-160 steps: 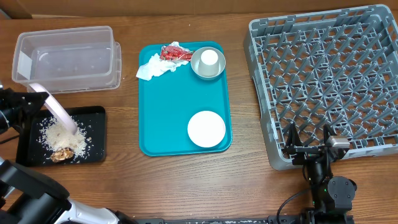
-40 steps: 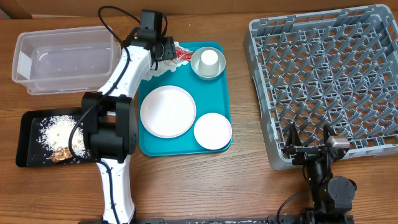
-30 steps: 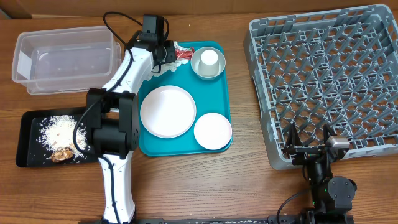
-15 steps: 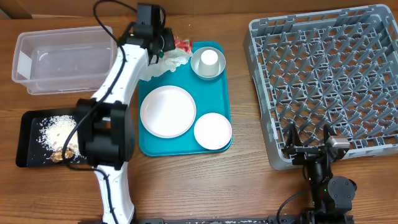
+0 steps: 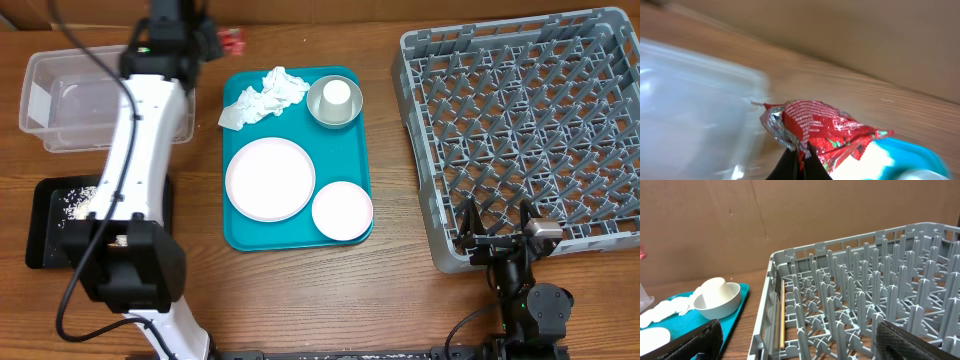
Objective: Sort waste into correct bins and load items into the dishwasher
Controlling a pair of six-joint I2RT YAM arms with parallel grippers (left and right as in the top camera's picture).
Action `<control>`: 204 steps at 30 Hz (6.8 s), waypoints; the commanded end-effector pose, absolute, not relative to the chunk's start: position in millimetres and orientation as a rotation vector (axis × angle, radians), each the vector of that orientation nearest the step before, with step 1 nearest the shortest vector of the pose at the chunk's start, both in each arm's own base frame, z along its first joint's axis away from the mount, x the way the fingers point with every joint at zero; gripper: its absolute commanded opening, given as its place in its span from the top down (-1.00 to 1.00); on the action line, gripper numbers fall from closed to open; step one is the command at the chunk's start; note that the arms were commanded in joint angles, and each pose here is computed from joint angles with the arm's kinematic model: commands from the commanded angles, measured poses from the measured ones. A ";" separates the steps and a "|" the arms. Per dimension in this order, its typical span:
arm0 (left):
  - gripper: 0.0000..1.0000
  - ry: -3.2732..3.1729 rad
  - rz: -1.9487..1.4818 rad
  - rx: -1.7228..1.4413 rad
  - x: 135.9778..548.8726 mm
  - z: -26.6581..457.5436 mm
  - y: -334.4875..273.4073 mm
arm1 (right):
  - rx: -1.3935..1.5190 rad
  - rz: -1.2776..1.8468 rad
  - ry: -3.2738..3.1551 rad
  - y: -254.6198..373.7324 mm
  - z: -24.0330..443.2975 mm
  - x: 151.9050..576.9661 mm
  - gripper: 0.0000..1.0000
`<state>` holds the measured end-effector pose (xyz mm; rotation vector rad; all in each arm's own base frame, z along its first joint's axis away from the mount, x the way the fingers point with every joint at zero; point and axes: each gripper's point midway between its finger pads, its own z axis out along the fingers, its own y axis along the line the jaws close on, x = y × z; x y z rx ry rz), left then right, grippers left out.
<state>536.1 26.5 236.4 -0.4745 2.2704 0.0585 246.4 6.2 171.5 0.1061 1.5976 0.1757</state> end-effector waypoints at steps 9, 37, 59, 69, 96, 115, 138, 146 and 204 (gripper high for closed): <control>0.61 2.339 0.290 -0.783 506.7 187.4 158.8 | 0.105 0.170 1.590 5.8 170.7 246.3 -1.00; -0.40 2.631 -0.368 -0.159 526.6 126.2 -89.2 | 0.105 0.170 1.590 5.7 170.7 246.3 -1.00; -0.33 2.708 -0.254 -0.176 544.6 35.9 -95.3 | 0.105 0.170 1.590 5.8 170.7 246.3 -1.00; -0.33 2.717 -0.275 -0.161 542.1 34.3 -101.9 | 0.105 0.170 1.590 5.7 170.7 246.3 -1.00; -0.02 2.731 -0.164 -0.158 538.8 27.1 -97.9 | 0.105 0.170 1.590 5.7 170.7 246.3 -1.00; 0.92 2.623 -0.197 -0.147 546.6 104.3 -99.9 | 0.105 0.170 1.590 5.7 170.7 246.3 -1.00; 0.92 2.352 -0.177 -0.211 541.5 238.6 -62.9 | 0.105 0.170 1.590 5.7 170.7 246.3 -1.00; 0.92 2.285 0.013 -0.417 538.6 254.5 35.7 | 0.105 0.170 1.590 5.8 170.7 246.3 -1.00; -0.84 2.772 -1.001 0.157 378.4 245.5 -128.6 | 0.105 0.170 1.590 5.7 170.7 246.3 -1.00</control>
